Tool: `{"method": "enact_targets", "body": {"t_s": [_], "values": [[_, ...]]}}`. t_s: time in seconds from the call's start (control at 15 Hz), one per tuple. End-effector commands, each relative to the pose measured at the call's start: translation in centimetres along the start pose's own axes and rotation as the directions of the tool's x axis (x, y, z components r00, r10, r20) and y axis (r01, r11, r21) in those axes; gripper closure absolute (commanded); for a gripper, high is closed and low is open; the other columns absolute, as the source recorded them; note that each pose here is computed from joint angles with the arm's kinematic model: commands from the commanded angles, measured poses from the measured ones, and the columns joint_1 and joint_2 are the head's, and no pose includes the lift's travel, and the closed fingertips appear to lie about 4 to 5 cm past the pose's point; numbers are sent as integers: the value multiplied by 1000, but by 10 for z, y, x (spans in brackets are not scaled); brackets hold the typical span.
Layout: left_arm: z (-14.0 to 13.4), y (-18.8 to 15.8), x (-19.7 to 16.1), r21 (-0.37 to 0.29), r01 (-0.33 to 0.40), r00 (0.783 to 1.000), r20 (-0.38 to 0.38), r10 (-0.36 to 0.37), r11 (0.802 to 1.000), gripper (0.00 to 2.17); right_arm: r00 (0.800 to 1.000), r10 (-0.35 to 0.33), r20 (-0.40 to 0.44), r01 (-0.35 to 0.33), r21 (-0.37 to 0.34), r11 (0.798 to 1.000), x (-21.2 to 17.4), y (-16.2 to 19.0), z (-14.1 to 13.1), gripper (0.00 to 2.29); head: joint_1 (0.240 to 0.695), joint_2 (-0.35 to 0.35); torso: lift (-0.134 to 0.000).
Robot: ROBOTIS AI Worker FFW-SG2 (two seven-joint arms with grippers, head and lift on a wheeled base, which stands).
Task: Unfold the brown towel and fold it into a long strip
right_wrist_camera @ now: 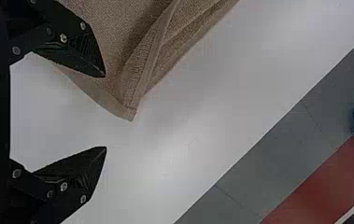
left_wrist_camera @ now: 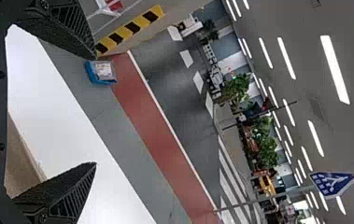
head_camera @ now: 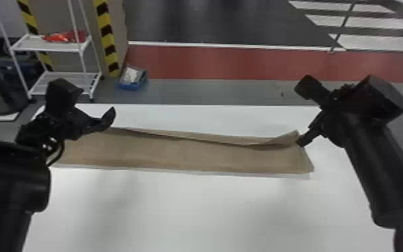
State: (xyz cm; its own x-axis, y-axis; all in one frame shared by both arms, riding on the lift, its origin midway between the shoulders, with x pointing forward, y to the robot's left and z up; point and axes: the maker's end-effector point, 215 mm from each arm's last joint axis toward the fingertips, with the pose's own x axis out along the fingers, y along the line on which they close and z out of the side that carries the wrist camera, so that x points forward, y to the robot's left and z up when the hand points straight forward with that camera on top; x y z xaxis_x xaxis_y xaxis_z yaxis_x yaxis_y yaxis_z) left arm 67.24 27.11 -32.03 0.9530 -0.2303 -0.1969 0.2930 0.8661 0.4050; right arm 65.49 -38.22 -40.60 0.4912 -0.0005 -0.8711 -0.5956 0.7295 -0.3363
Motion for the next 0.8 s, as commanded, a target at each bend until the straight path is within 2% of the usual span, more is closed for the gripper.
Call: {"method": "enact_targets", "body": {"t_s": [0.0, 0.07, 0.33, 0.6, 0.73], "values": [[2, -2, 3, 1, 4, 1000, 1, -4, 1000, 80, 1000, 8, 9, -8, 25, 1000, -2, -6, 0, 471, 648, -88, -123], [1, -1, 2, 2, 4, 1000, -1, -4, 1000, 80, 1000, 8, 10, -8, 29, 1000, -2, -7, 0, 475, 646, -91, -123], [3, -2, 3, 4, 6, 1000, 3, -6, 1000, 80, 1000, 18, 7, -18, 56, 998, -1, -10, -10, 765, 643, -97, -123], [7, -4, 5, 6, 10, 1000, 7, -10, 1000, 80, 1000, 26, 13, -27, 93, 995, -2, -16, -19, 745, 643, -109, -123], [10, -3, 6, 8, 9, 1000, 12, -9, 1000, 80, 999, 31, 22, -34, 122, 992, -1, -18, -22, 569, 642, -115, -123]]}}
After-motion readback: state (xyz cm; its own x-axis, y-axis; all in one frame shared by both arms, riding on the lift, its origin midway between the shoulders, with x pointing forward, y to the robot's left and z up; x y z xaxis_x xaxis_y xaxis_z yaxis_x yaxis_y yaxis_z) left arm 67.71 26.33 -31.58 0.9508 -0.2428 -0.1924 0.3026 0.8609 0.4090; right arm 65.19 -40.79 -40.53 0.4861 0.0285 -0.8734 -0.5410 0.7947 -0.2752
